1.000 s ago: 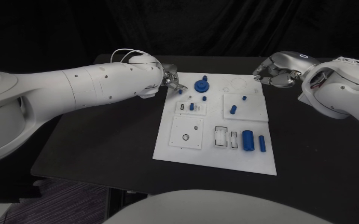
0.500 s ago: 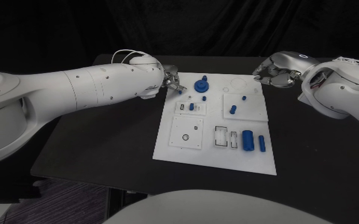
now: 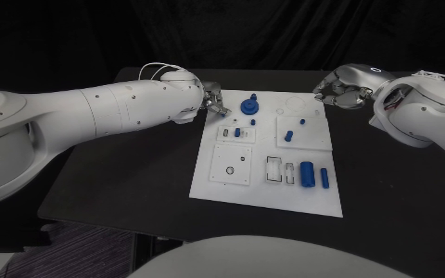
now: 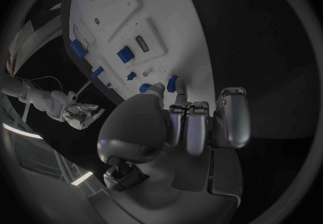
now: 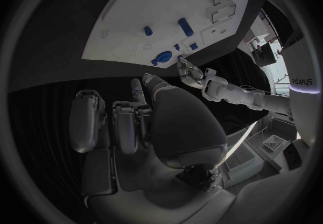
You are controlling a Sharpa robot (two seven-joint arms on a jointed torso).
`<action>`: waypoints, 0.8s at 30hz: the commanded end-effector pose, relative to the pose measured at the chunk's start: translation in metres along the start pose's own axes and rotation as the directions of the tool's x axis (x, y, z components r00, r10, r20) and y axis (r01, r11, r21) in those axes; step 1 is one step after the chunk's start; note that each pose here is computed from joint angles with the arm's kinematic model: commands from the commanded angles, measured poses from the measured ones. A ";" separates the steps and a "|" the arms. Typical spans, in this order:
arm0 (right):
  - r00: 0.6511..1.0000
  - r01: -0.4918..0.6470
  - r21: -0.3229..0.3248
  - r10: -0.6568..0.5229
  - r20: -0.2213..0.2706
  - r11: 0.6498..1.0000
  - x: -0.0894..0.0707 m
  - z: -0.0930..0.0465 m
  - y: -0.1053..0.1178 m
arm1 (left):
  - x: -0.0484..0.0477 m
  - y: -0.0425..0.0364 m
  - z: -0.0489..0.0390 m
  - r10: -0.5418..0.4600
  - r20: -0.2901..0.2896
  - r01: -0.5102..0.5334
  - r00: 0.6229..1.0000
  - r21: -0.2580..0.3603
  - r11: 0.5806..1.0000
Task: Assemble the parts on the task board
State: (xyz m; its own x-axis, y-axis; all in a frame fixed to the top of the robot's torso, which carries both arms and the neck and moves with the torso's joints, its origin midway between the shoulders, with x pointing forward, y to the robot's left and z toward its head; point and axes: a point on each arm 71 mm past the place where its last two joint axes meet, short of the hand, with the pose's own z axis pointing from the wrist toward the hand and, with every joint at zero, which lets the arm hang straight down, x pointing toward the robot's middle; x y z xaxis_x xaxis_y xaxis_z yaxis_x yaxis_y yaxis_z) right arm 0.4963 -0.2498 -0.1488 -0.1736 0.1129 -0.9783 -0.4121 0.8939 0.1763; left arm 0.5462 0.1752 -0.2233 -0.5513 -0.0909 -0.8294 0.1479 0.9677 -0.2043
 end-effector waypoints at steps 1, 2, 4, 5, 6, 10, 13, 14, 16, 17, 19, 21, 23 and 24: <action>1.000 0.001 0.019 -0.001 -0.003 1.000 0.001 0.000 -0.001 | 0.0021 -0.0017 0.0005 -0.001 -0.012 0.001 1.000 0.019 1.000; 1.000 0.001 0.019 -0.001 -0.003 1.000 0.001 0.000 -0.001 | 0.0023 -0.0015 0.0005 -0.001 -0.013 0.001 1.000 0.018 1.000; 1.000 0.001 0.019 0.000 -0.001 1.000 0.001 0.000 -0.001 | 0.0026 -0.0011 0.0006 -0.001 -0.013 0.001 1.000 0.015 1.000; 1.000 0.000 0.019 0.000 -0.001 1.000 0.001 0.000 -0.001 | 0.0026 -0.0009 0.0006 -0.001 -0.013 0.001 1.000 0.015 1.000; 1.000 0.000 0.019 0.000 -0.001 1.000 0.001 0.000 -0.001 | 0.0027 -0.0008 0.0005 -0.002 -0.012 0.002 1.000 0.014 1.000; 1.000 0.000 0.019 0.000 0.000 1.000 0.001 0.000 -0.001 | 0.0029 -0.0005 0.0003 -0.004 -0.007 0.004 1.000 0.014 1.000; 1.000 0.000 0.019 0.000 0.001 1.000 0.001 0.000 -0.002 | 0.0030 -0.0006 0.0003 -0.006 -0.005 0.006 1.000 0.016 1.000; 1.000 0.001 0.020 -0.001 0.001 1.000 0.001 0.000 -0.002 | 0.0030 -0.0007 0.0002 -0.006 -0.004 0.006 1.000 0.017 1.000; 1.000 0.001 0.021 -0.001 0.001 1.000 0.001 0.000 -0.002 | 0.0030 -0.0011 0.0001 -0.007 0.000 0.007 1.000 0.023 1.000; 1.000 0.001 0.022 -0.001 0.000 1.000 0.001 0.000 -0.002 | 0.0028 -0.0013 -0.0002 -0.010 0.004 0.009 1.000 0.029 1.000; 1.000 0.001 0.023 -0.001 0.000 1.000 0.001 0.000 -0.003 | 0.0022 -0.0015 -0.0008 -0.016 0.018 0.015 1.000 0.040 0.999; 1.000 0.001 0.024 -0.001 -0.001 1.000 0.001 0.000 -0.003 | 0.0014 -0.0017 -0.0013 -0.021 0.032 0.020 0.999 0.050 0.999; 1.000 0.002 0.025 -0.002 -0.003 1.000 0.002 0.000 -0.003 | 0.0006 -0.0017 -0.0017 -0.029 0.045 0.026 0.999 0.059 0.998; 1.000 0.002 0.025 -0.002 -0.003 1.000 0.002 0.000 -0.003 | 0.0003 -0.0017 -0.0018 -0.035 0.049 0.032 0.998 0.063 0.998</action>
State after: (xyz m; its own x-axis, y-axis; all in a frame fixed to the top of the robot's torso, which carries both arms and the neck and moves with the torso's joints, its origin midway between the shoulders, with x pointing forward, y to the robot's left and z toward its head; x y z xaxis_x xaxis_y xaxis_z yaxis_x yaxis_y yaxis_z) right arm 0.4973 -0.2509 -0.1496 -0.1736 0.1122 -0.9784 -0.4066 0.8967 0.1750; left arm 0.5443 0.1777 -0.2247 -0.5416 -0.1048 -0.8341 0.1561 0.9624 -0.2222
